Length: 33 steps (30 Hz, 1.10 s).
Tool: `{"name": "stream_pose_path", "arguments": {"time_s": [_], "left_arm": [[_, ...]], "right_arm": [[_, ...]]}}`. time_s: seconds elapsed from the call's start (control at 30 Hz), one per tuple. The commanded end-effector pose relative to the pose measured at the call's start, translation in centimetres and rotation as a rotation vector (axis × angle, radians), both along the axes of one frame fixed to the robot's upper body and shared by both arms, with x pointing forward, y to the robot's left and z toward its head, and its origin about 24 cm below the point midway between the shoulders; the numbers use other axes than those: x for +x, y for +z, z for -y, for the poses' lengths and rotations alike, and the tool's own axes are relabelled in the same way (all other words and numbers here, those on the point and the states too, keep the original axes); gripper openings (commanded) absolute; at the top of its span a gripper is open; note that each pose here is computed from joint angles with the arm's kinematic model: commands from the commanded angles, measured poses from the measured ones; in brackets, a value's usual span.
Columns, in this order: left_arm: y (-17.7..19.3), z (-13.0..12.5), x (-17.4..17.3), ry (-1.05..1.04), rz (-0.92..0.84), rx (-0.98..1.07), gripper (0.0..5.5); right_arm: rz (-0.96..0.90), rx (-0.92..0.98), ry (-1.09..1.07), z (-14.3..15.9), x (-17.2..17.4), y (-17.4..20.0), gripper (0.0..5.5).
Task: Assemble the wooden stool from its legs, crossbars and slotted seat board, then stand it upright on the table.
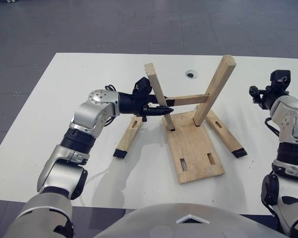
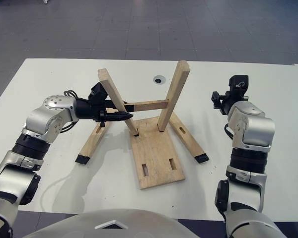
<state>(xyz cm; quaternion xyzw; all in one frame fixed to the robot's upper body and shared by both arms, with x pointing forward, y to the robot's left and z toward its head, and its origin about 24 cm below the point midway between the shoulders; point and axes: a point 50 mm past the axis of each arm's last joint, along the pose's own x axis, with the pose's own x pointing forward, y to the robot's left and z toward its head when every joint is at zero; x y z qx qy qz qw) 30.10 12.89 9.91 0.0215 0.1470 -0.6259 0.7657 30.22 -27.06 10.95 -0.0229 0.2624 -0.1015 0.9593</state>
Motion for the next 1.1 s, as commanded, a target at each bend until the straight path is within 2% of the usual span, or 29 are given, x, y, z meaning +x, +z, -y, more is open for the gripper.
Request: {"name": "stream_pose_path", "arguments": {"time_s": [0.03, 0.1, 0.17, 0.37, 0.53, 0.67, 0.73, 0.8, 1.0, 1.1], "left_arm": [[-8.0, -2.6, -3.3, 0.071, -0.256, 0.365, 2.06], [-8.0, -2.4, -3.4, 0.044, -0.256, 0.376, 2.06], [-8.1, -2.3, -3.8, -0.008, -0.253, 0.413, 2.06], [-8.4, -1.8, -4.1, -0.027, -0.247, 0.425, 2.06], [-9.6, -1.3, -5.6, 0.001, -0.274, 0.402, 2.06], [-9.8, -1.0, -6.4, -0.026, -0.298, 0.394, 2.06], [-10.1, -1.3, -6.6, -0.04, -0.28, 0.419, 2.06], [-10.3, -1.4, -6.7, -0.048, -0.274, 0.435, 2.06], [-9.4, -1.6, -6.3, -0.095, -0.293, 0.388, 2.06], [-8.4, -1.9, -5.5, -0.135, -0.285, 0.359, 2.06]], "right_arm": [[-0.057, 0.259, 0.383, -9.9, -0.9, 0.5, 3.09], [-0.025, 0.437, 0.733, -16.3, -3.3, 3.3, 3.09], [0.008, 0.489, 0.872, -18.1, -4.5, 5.4, 3.09], [-0.01, 0.443, 0.718, -15.9, -3.5, 5.1, 3.09], [-0.01, 0.401, 0.624, -14.2, -3.0, 4.9, 3.09], [0.162, 0.285, 0.432, -10.4, -0.3, 8.2, 3.09], [0.248, 0.257, 0.394, -9.6, 0.5, 10.1, 3.09], [0.266, 0.24, 0.389, -9.3, 0.7, 10.4, 3.09], [0.092, 0.043, 0.31, -5.8, -0.1, 4.6, 3.09], [0.057, 0.025, 0.34, -6.2, -0.7, 3.3, 3.09]]}}
